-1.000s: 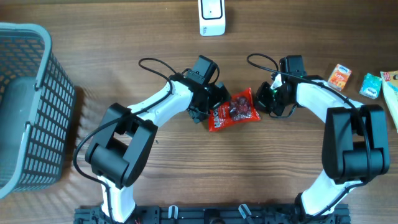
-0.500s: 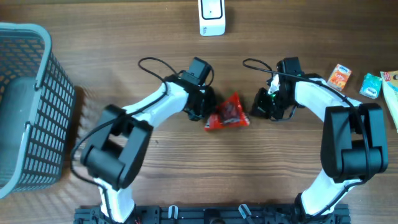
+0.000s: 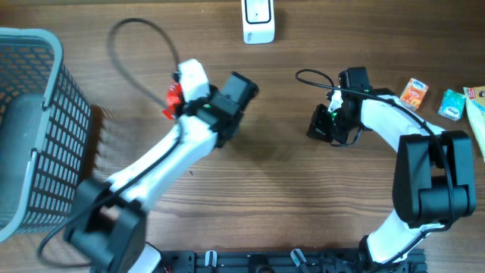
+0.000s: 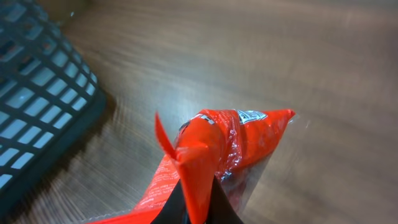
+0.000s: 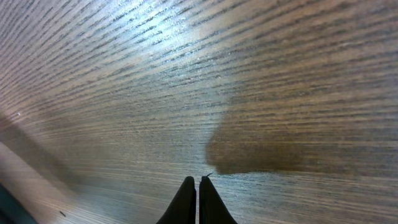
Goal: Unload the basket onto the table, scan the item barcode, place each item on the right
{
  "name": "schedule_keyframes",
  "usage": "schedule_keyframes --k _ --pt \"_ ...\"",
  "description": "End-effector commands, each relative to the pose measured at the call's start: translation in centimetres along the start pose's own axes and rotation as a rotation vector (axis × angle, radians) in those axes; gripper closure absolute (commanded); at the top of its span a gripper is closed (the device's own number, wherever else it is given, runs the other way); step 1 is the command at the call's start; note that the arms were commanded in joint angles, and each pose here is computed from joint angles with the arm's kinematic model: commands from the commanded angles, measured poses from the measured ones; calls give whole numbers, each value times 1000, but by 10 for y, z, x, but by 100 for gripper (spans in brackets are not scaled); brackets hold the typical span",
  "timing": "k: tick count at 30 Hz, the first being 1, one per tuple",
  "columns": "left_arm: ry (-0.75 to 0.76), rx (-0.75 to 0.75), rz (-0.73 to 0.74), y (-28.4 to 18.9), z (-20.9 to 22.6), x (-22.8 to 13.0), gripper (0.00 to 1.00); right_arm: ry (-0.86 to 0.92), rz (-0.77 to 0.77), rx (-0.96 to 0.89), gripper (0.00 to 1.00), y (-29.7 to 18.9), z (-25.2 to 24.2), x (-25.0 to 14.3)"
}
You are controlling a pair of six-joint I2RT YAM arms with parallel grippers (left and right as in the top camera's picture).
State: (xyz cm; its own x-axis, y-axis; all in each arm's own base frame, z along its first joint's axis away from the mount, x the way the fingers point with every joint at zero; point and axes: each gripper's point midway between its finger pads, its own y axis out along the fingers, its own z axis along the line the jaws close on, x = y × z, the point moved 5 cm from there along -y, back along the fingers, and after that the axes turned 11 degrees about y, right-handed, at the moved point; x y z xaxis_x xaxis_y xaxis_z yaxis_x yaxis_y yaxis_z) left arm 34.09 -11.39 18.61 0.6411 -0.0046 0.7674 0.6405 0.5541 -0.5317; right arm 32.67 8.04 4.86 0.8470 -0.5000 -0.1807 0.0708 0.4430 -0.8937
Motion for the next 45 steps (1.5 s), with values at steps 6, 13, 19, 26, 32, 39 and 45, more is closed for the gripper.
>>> schedule_keyframes --k 6,13,19,26,32,39,45 --pt "214 -292 95 -39 -99 -73 61 1 0 -2 96 -15 -8 3" --pt "107 -556 161 -98 -79 -33 65 -75 -11 285 74 -82 -7 9" --pt "-289 -375 225 -61 55 24 39 -337 30 379 47 -72 54 -30" --pt "-340 -192 536 8 87 -13 0 -552 -62 444 96 -32 160 -98" --pt "-303 -152 591 28 73 -27 0 -567 -237 437 96 -15 197 -129" --pt "-253 -117 647 34 71 -42 0 -482 -183 451 96 65 205 -128" --pt "-241 -110 660 35 71 -48 0 -376 -264 236 96 97 164 -95"
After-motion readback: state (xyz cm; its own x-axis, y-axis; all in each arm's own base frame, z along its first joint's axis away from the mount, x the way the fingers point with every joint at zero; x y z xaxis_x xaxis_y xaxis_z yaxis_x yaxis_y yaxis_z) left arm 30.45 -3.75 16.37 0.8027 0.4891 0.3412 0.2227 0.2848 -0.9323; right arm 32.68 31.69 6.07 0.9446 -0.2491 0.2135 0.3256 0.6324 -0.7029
